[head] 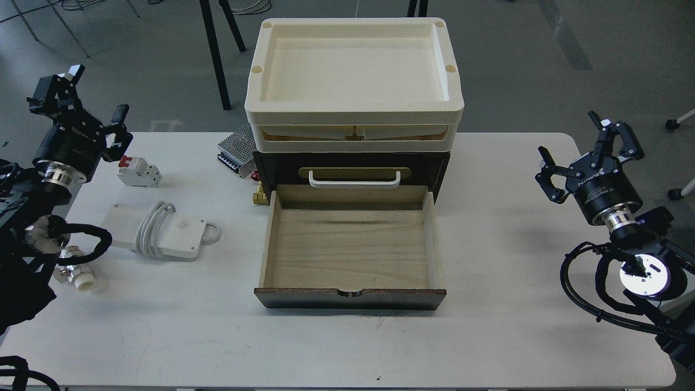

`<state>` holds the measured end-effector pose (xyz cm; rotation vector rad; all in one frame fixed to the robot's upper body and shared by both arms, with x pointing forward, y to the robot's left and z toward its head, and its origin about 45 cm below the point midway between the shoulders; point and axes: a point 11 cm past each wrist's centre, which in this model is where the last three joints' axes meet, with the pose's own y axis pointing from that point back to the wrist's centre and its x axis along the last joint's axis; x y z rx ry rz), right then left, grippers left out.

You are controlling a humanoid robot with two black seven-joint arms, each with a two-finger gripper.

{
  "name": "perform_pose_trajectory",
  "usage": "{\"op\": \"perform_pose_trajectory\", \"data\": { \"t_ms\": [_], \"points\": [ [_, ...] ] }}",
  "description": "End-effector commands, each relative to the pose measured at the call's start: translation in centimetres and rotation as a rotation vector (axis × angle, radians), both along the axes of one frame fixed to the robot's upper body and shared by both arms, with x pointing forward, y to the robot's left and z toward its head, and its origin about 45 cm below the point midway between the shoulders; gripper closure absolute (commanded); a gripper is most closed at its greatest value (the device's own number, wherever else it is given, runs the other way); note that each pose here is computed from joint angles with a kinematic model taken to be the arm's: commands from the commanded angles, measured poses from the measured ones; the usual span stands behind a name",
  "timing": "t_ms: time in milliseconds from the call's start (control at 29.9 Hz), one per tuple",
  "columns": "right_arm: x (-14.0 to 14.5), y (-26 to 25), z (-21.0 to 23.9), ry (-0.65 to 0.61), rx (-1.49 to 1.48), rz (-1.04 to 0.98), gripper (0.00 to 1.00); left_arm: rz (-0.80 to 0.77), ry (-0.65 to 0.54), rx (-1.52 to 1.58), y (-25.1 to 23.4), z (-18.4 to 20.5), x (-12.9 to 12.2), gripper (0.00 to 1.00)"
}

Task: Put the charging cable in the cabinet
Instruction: 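Move the left gripper down toward the white charger with coiled cable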

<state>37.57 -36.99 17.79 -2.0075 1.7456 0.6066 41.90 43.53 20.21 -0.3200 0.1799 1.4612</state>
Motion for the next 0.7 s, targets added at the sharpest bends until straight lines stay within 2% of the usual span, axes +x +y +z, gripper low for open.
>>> {"op": "perform_pose_trajectory", "data": {
  "t_ms": [0, 234, 401, 502, 602, 669],
  "points": [
    [0.0, 0.0, 0.0, 0.001, -0.001, -0.001, 0.01, -0.004, 0.007, 0.000, -0.2, -0.4, -0.1, 0.00],
    [0.0, 0.0, 0.0, 0.000, 0.000, 0.000, 0.01, 0.056, 0.033, 0.007, 1.7, -1.1, -0.7, 0.00],
    [0.0, 0.0, 0.0, 0.000, -0.002, 0.000, 0.01, 0.076, 0.010, 0.063, 3.8, 1.1, -0.5, 0.00],
    [0.0, 0.0, 0.0, 0.001, -0.001, -0.001, 0.01, 0.076, 0.041, 0.201, 6.7, 2.5, -1.4, 0.02],
    [0.0, 0.0, 0.0, 0.000, -0.002, 0.000, 0.01, 0.051, 0.066, 0.430, 7.6, 5.1, -0.5, 0.07],
    [0.0, 0.0, 0.0, 0.000, -0.001, 0.001, 0.01, 0.019, 0.098, 0.561, 7.4, 5.4, -0.1, 0.09]
  ]
}}
